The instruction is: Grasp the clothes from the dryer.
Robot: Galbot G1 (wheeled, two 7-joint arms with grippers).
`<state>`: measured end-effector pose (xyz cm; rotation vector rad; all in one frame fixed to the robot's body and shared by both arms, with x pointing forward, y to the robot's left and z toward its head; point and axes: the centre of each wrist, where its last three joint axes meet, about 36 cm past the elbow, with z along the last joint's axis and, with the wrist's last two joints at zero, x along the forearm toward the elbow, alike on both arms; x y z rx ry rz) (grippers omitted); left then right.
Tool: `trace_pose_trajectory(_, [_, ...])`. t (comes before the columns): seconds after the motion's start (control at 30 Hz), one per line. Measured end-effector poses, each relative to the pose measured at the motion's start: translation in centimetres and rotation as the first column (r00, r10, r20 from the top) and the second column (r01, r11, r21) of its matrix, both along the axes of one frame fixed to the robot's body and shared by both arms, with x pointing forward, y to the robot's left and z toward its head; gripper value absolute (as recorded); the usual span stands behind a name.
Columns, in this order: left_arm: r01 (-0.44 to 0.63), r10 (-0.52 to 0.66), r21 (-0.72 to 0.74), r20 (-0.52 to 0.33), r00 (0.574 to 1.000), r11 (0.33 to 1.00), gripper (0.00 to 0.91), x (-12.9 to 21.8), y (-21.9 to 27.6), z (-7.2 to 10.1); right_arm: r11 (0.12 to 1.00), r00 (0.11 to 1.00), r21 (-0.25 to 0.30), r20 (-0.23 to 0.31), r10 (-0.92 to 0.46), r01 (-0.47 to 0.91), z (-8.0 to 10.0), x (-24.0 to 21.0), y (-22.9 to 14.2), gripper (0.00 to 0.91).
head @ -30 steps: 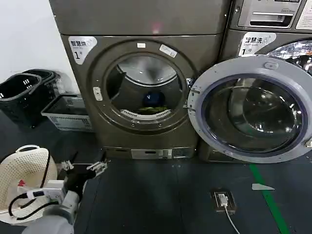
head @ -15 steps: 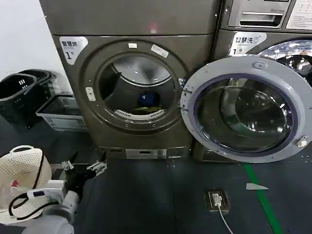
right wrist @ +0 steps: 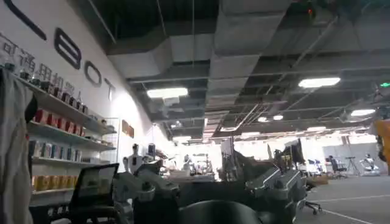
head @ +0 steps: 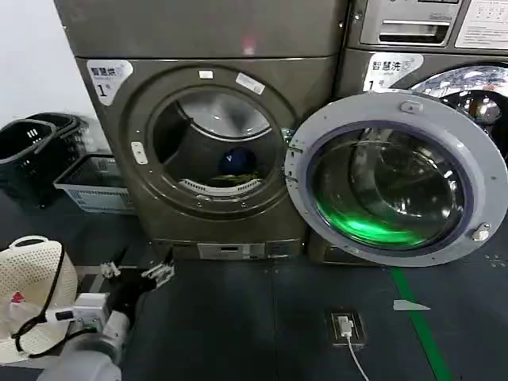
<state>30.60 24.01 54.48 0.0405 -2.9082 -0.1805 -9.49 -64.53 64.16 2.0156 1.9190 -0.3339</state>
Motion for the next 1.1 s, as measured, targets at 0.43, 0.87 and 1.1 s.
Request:
trace_pose_trajectory(0.43, [0.022, -0.022, -0.007, -0.001, 1.000, 1.000, 0.907, -0.02, -0.23, 0.03, 0.999, 0.999, -0.026, 0.036, -0.017, 0.018, 0.00, -0.21, 0.08, 0.907])
trace_pose_trajectory(0.87, [0.029, -0.029, -0.013, 0.003, 1.000, 1.000, 0.907, -0.25, -0.28, 0.22, 0.999, 0.998, -0.034, 0.060, -0.023, 0.025, -0.05, -0.47, 0.05, 0.907])
trace_pose_trajectory(1.1, [0.021, -0.021, -0.013, 0.008, 1.000, 1.000, 0.907, -0.30, -0.27, 0.33, 0.999, 0.998, -0.042, 0.064, -0.025, 0.028, -0.18, -0.68, -0.06, 0.907])
